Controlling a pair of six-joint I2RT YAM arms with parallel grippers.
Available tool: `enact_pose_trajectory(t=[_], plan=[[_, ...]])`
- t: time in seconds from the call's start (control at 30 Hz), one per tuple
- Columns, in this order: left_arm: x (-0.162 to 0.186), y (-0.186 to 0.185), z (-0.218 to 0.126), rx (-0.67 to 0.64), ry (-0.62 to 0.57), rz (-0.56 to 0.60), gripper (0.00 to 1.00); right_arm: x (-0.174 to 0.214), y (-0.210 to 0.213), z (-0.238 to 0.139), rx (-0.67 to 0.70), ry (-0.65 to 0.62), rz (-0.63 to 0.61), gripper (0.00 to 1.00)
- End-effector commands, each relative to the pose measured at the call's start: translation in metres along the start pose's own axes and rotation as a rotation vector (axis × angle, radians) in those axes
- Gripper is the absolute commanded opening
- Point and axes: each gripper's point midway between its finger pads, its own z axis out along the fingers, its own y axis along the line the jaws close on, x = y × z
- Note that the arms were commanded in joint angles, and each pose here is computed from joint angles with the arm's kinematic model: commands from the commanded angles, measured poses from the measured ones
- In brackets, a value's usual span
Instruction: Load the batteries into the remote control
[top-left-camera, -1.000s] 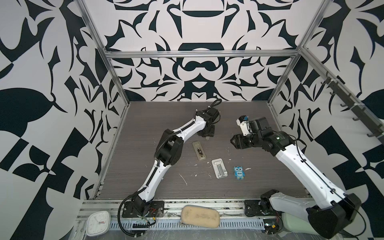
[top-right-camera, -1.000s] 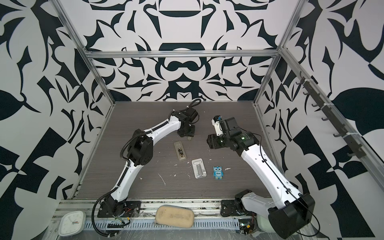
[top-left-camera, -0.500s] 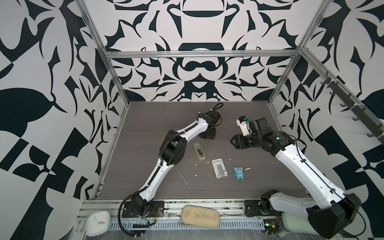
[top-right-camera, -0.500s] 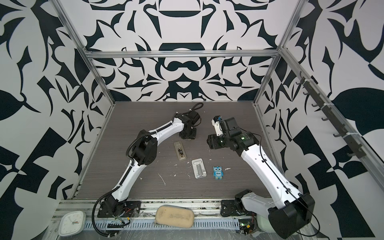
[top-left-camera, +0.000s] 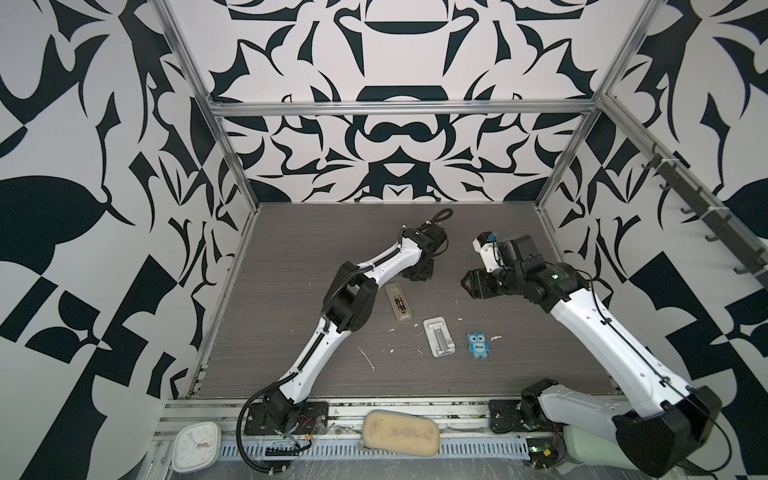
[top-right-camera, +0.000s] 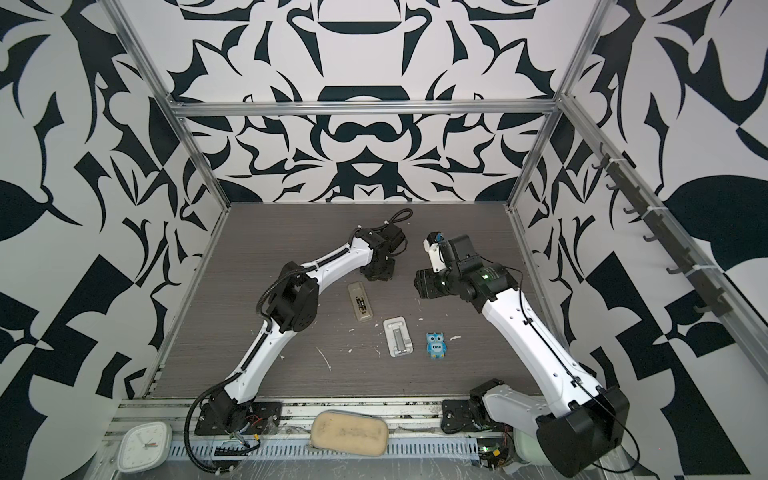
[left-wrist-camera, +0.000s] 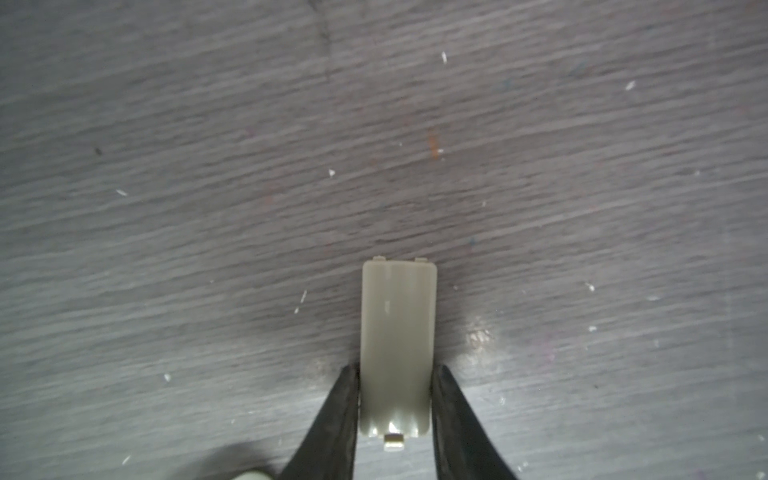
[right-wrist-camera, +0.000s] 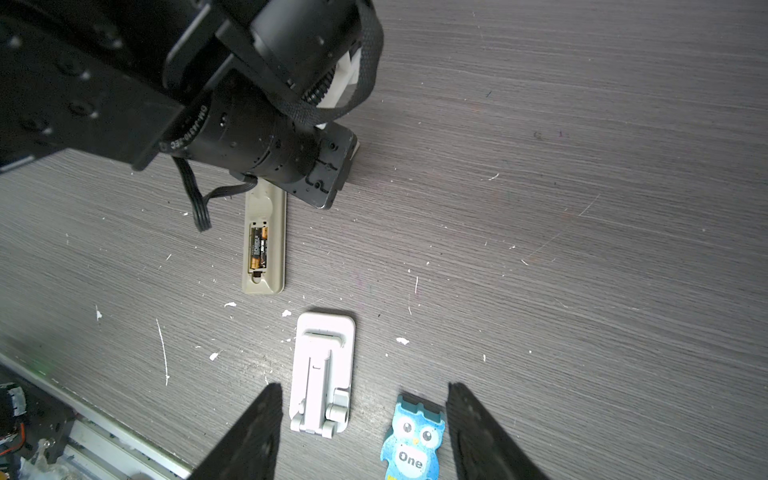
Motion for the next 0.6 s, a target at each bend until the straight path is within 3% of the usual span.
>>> enact_pose_trajectory(t=[0.0, 0.3, 0.57], plan=[[0.031, 0.012, 0.024, -0.063, 0.118, 0.010, 0.29, -0.004, -0.002, -0.002, 0.011, -0.020, -0.012, 0.66], [0.033, 0.017, 0.020, -0.083, 0.115, 0.005, 0.23, -0.005, -0.002, -0.001, 0.013, -0.022, -0.012, 0.66], [0.001, 0.014, -0.041, 0.015, -0.004, -0.071, 0.20, -0.001, -0.005, 0.001, 0.027, -0.009, -0.018, 0.66]])
